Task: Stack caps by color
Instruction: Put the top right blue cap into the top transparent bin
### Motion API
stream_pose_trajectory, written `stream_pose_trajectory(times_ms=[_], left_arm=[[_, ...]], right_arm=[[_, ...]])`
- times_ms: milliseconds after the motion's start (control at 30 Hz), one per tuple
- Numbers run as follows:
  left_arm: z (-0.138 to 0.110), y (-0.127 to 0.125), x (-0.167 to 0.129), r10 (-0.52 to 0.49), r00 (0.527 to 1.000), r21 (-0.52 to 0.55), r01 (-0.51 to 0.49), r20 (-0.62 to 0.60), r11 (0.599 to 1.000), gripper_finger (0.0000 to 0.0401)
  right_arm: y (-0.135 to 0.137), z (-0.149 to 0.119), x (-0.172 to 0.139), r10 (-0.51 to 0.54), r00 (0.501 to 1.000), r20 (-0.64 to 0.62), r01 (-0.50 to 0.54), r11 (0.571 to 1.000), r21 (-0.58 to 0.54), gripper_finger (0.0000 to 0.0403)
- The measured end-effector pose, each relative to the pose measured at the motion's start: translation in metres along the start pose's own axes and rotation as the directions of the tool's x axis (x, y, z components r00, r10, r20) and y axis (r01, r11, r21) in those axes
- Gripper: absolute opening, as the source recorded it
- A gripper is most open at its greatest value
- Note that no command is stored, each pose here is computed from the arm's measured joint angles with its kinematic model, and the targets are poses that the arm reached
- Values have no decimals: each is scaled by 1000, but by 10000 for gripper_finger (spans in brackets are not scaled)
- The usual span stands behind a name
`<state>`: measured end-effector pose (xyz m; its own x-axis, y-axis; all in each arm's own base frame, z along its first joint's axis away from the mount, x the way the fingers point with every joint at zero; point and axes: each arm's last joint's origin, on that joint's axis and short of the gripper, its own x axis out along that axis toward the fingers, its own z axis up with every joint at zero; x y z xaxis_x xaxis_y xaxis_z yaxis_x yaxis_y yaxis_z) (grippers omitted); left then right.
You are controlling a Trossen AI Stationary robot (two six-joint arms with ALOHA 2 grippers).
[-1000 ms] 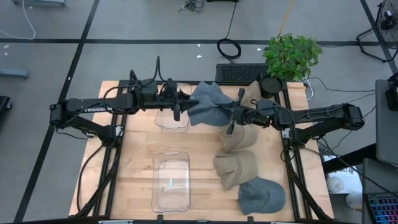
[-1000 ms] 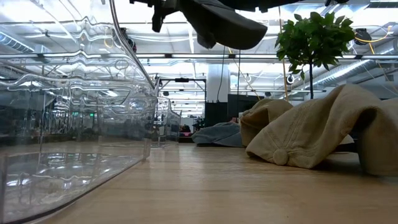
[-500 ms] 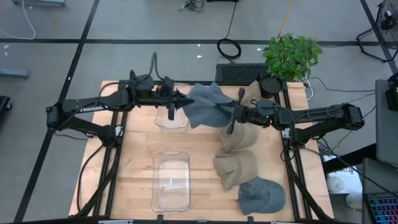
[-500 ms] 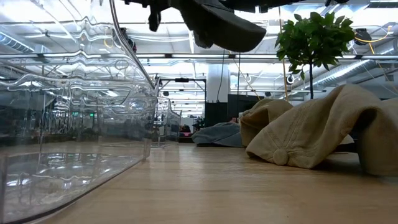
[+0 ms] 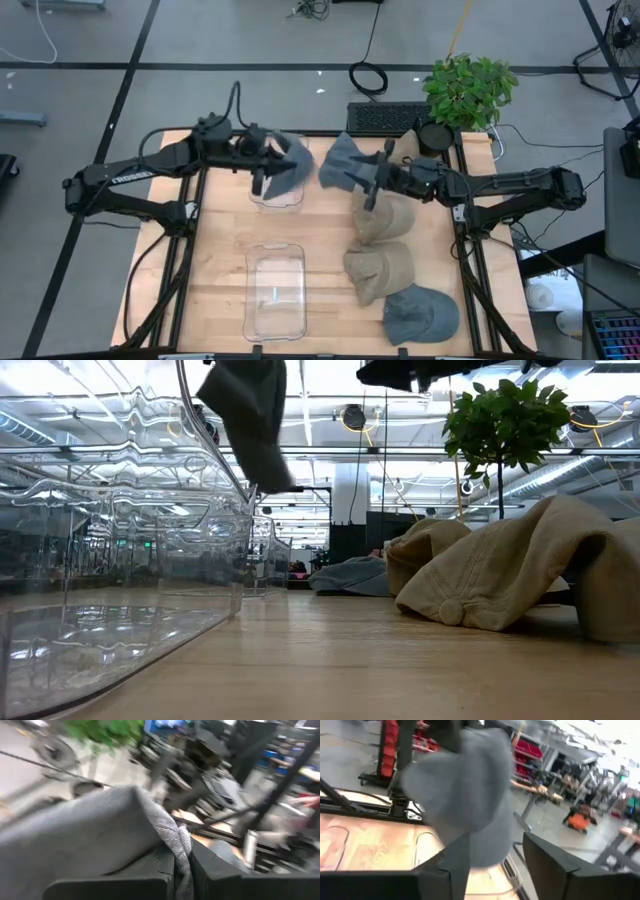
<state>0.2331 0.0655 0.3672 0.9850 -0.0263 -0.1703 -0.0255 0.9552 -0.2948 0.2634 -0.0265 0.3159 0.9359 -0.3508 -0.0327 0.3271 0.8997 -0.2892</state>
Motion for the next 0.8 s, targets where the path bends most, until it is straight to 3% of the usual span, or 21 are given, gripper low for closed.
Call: stream_pose_trajectory(times_ms=[200,400,633,800], left_arm=[[-12,1,8,-156,980,-96,144,-122,985,18],[-18,-3,17,-324,926,-157,296,-196,942,18],[-7,-19,29,-355,855,-62,360,-379,931,18],[9,-34,43,-378,784,48,458,-492,887,18]], right_arm=[[-15,-11,4,-37,996,-81,45,994,95,205],[-28,-20,7,129,988,-86,-104,963,249,212],[-28,-37,22,374,926,-53,-329,868,372,209],[-23,-53,40,434,900,-47,-384,838,387,210]])
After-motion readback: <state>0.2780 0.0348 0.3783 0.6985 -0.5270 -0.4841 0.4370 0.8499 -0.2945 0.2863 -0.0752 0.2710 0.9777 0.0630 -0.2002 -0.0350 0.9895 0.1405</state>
